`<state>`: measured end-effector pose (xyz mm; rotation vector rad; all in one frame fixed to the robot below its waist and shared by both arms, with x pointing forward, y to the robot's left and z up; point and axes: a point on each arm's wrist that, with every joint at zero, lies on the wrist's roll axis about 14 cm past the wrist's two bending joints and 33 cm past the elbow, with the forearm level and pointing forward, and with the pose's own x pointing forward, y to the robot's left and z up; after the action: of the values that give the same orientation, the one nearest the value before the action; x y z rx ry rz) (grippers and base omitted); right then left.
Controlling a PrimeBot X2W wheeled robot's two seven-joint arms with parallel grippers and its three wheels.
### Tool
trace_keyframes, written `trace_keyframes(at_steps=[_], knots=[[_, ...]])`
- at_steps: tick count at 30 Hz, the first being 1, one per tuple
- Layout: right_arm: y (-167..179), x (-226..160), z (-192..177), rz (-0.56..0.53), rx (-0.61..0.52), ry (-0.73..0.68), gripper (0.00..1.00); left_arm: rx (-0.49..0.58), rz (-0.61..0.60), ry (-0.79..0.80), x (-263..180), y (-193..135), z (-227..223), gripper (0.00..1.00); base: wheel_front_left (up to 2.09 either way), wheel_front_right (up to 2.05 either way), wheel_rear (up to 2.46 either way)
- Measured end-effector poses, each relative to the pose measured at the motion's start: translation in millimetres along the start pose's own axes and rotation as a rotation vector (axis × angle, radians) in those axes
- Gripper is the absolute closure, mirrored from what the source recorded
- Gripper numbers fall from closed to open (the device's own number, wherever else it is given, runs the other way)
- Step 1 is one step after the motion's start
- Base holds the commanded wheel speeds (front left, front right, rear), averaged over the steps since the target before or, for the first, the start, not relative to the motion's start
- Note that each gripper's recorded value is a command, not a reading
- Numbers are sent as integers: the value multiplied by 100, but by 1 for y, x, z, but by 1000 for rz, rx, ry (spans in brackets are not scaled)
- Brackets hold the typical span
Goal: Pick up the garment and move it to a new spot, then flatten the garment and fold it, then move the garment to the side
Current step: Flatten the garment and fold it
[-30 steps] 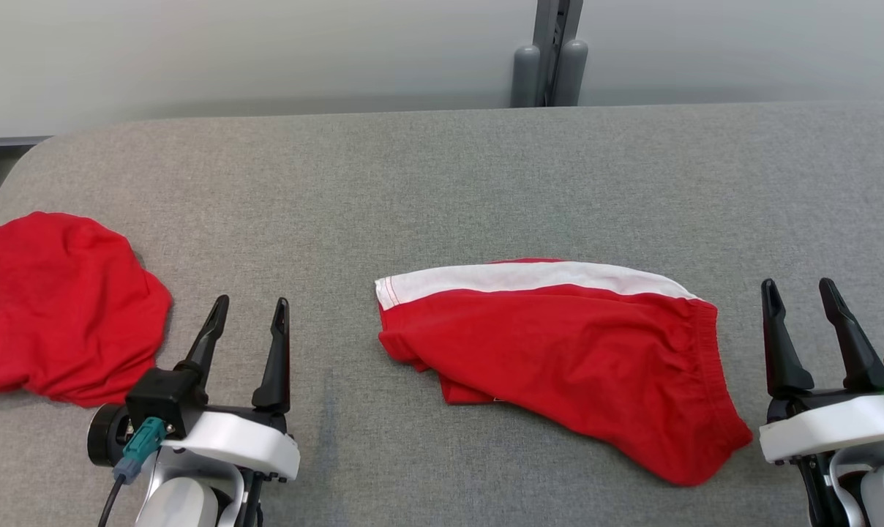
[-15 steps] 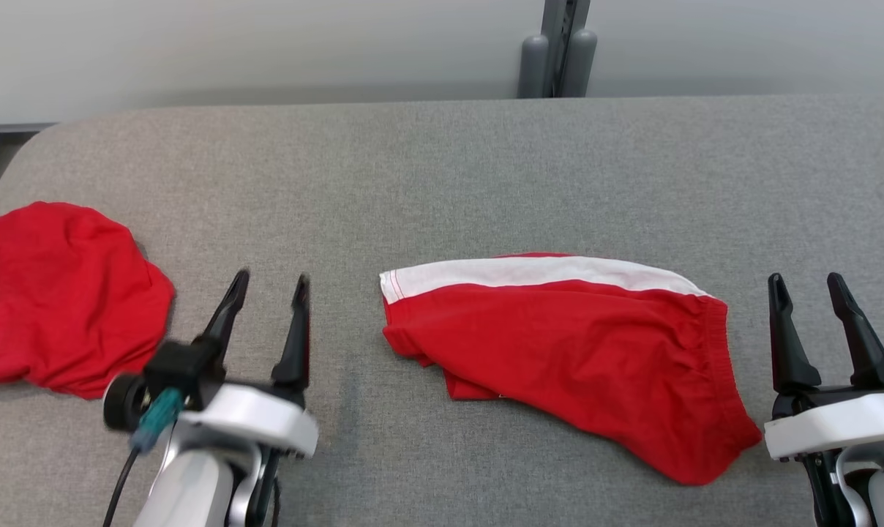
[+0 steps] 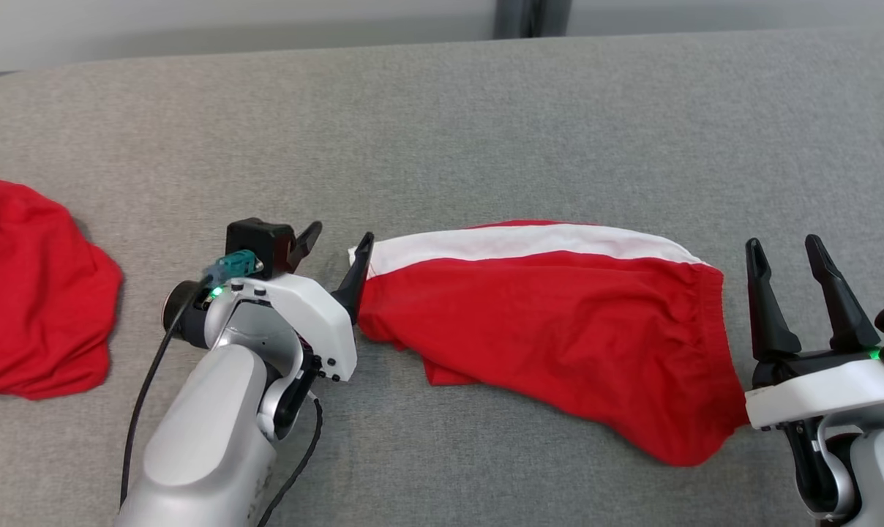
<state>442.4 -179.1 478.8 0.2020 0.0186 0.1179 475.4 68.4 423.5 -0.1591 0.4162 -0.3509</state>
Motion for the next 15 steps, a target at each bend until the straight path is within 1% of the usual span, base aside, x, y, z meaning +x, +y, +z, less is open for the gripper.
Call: trace_keyframes(at_steps=[5, 11, 12, 13, 14, 15], knots=[[-8, 0, -6, -19, 2, 13, 0, -13, -3, 137, 13, 2, -32, 0, 0, 0, 0], [-19, -2, -12, -46, 2, 26, 0, -32, -6, 229, 18, 4, -55, 0, 0, 0, 0], [-20, -2, -13, -51, 2, 28, 0, -30, -15, 235, 19, 2, -56, 46, 0, 0, 0], [-23, -2, -12, -57, 3, 28, 0, -33, -22, 235, 20, 1, -55, 95, 0, 0, 0], [-26, -1, -12, -61, -1, 28, 0, -31, -27, 238, 20, 0, -56, 100, 0, 0, 0], [-29, -1, -12, -66, -3, 30, 0, -29, -29, 237, 21, 0, -56, 100, 0, 0, 0]])
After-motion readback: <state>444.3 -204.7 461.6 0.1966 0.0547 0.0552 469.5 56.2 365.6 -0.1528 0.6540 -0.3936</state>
